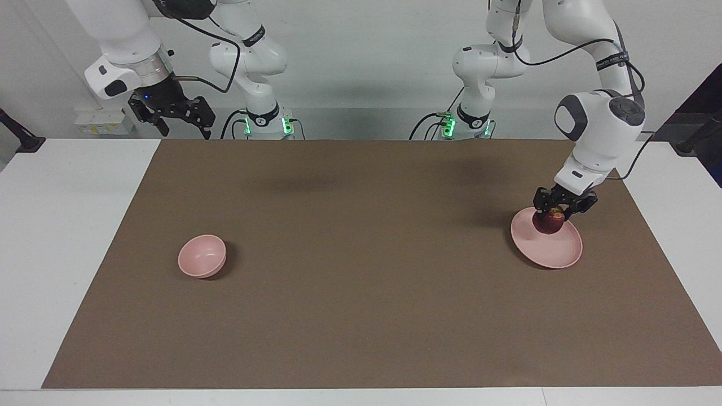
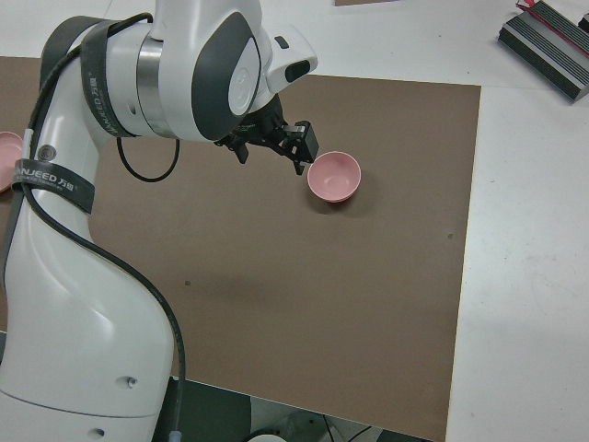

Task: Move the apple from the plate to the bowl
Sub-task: 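Lift the apple with the left gripper while the right gripper approaches it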

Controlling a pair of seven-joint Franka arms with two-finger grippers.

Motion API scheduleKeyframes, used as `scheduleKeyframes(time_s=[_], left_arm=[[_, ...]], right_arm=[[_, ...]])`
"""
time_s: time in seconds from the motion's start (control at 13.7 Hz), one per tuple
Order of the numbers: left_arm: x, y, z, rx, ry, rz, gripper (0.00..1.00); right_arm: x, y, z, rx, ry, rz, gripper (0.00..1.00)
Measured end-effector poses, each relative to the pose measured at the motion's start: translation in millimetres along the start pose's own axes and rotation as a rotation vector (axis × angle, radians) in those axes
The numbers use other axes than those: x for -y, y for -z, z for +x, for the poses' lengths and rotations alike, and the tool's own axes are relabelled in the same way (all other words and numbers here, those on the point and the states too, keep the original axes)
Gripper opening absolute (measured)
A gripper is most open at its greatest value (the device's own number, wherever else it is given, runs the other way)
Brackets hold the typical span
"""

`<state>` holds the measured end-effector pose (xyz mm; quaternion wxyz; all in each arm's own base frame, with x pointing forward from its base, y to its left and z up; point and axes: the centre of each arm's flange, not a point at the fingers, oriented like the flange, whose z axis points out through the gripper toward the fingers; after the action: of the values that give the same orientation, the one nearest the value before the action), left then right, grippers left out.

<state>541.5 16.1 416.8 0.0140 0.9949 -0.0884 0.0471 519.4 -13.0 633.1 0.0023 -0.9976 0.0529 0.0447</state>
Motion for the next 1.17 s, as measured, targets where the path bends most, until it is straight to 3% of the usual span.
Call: scheduleKeyframes(time_s=[0.37,0.66,1.17], left_arm=[[-84.3,26.6,5.9,-0.043,0.054,-0.23,0.68],[-162.8,29.6,8.0,-0.028,0.153,-0.443,0.68],[-239.0,52.4,10.6,-0.02,0.285,-0.799,0.68]], right_arm=[[4.1,-4.3,-0.2,0.012,0.0,0.034,1.0],[23.4,-29.1,2.2,0.066,-0.168,0.138,1.0],[79.3,-87.4,9.3,0.233,-0.359,0.314,1.0]])
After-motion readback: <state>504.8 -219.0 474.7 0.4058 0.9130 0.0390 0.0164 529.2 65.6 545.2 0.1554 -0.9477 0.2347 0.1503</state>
